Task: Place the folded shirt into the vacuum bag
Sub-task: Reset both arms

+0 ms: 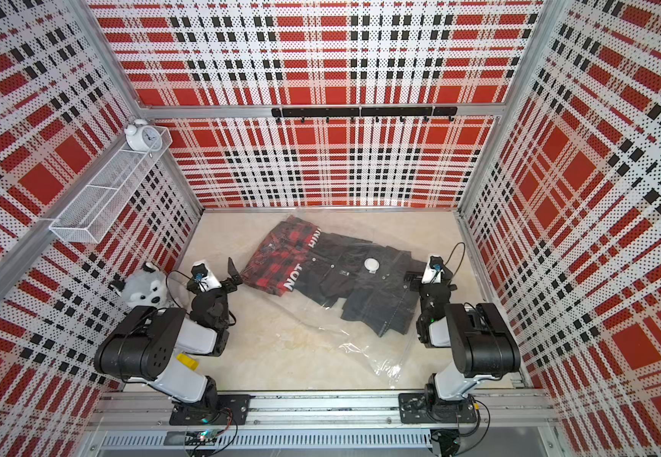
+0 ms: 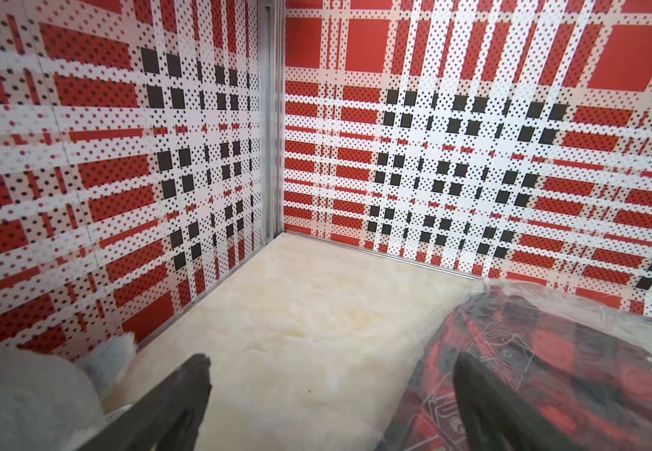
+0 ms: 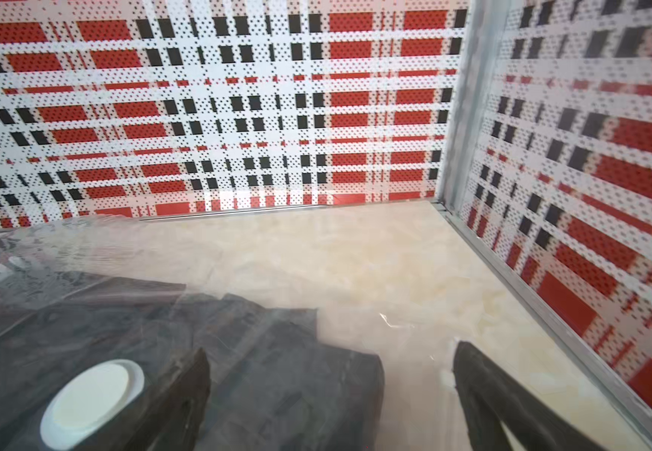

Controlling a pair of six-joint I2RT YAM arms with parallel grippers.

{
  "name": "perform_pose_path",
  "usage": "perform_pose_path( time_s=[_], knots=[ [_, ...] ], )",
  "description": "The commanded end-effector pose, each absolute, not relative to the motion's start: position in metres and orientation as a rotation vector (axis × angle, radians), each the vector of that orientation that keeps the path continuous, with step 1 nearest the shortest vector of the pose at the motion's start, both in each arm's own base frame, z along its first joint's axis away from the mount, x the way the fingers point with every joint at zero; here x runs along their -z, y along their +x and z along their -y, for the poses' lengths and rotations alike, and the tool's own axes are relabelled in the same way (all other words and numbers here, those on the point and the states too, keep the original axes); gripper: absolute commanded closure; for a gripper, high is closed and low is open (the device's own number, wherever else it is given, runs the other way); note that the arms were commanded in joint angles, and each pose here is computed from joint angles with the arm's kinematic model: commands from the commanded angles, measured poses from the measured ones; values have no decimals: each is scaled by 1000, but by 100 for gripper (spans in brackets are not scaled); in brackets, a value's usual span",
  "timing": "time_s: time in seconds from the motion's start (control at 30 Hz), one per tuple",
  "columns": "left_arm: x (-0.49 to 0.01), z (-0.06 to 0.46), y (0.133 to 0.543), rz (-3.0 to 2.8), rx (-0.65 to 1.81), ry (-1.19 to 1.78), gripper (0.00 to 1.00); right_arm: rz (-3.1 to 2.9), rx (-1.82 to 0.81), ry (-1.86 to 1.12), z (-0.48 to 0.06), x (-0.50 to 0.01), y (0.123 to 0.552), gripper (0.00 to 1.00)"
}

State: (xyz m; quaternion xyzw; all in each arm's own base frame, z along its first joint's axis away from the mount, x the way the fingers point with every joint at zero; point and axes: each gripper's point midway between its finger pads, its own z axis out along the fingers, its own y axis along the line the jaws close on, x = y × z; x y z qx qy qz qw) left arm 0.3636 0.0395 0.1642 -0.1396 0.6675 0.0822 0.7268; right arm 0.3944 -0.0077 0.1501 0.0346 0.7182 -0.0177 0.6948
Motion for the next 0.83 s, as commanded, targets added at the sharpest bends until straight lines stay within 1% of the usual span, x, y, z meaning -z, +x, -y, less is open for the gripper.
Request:
perform_pose_path(
  time_s=[0.0, 0.8],
  knots=[
    [-161, -39, 363, -1495, -195, -290, 2, -1709, 53, 36, 4, -127, 393, 0],
    [-160, -42, 363, -1493, -193, -306, 2, -1705, 61, 35, 4, -128, 392, 0]
  ],
)
